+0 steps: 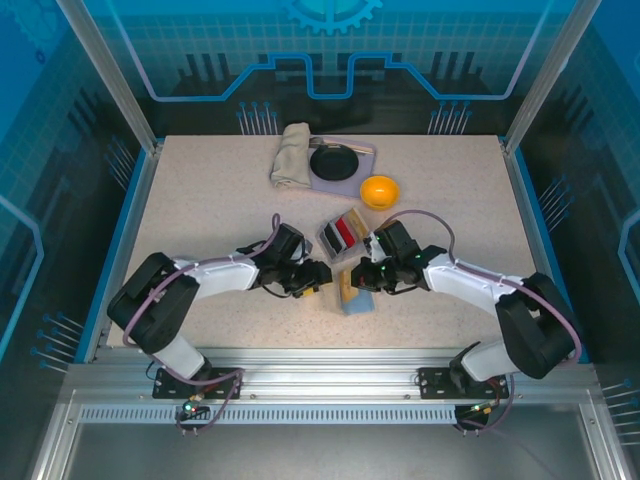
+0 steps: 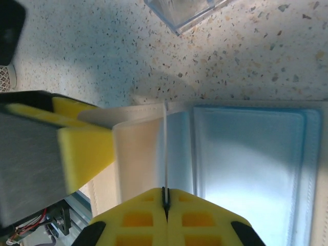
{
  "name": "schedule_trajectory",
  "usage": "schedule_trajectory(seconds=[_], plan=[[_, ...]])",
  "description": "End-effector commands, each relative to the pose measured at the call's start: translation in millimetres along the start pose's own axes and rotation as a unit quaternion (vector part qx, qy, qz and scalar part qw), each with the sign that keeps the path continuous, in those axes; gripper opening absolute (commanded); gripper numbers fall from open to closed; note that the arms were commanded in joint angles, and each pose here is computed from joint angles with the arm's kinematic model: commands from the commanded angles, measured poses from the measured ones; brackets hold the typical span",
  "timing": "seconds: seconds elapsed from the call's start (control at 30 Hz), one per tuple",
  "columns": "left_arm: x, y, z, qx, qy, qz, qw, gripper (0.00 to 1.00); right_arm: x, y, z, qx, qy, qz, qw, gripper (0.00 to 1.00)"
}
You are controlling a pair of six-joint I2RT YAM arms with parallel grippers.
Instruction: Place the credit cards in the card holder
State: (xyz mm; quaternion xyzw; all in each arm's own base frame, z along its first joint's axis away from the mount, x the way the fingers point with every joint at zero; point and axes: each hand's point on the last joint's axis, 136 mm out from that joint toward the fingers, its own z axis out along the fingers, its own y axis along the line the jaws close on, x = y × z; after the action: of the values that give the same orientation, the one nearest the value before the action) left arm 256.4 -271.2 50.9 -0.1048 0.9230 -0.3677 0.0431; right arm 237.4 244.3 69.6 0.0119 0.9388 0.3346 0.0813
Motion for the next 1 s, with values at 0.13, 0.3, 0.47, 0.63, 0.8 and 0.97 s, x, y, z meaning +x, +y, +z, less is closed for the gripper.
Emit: schedule_trajectory(seconds=[0.13,0.3,0.47,0.63,0.8,0.97], plan=[[-3,-5,-16,0.023,-0.036,-0.001,0.999,0.65,4,0,17,-0.019,0.011,0.023,0.999,0.03],[2,-15,-8,0.052,-0.007,0.010,0.999,0.66,6,0,23,-0.024,0.023,0.027,0.999,0.03],[3,-9,-3,0.040,0.000,0.014,0.999,0.47,6,-2,25,-0.018,0.024,0.031,0.999,0.03],[5,1,3,0.020,0.010,0.013,1.000,0.20,6,-4,21,-0.012,0.019,0.028,0.999,0.03],[4,10,5,-0.005,0.011,0.023,1.000,0.06,-4,-26,-11,0.076,-0.021,-0.002,0.997,0.03],[2,11,9,-0.009,0.014,0.027,0.999,0.04,-7,-51,-37,0.160,-0.038,-0.037,0.986,0.03]])
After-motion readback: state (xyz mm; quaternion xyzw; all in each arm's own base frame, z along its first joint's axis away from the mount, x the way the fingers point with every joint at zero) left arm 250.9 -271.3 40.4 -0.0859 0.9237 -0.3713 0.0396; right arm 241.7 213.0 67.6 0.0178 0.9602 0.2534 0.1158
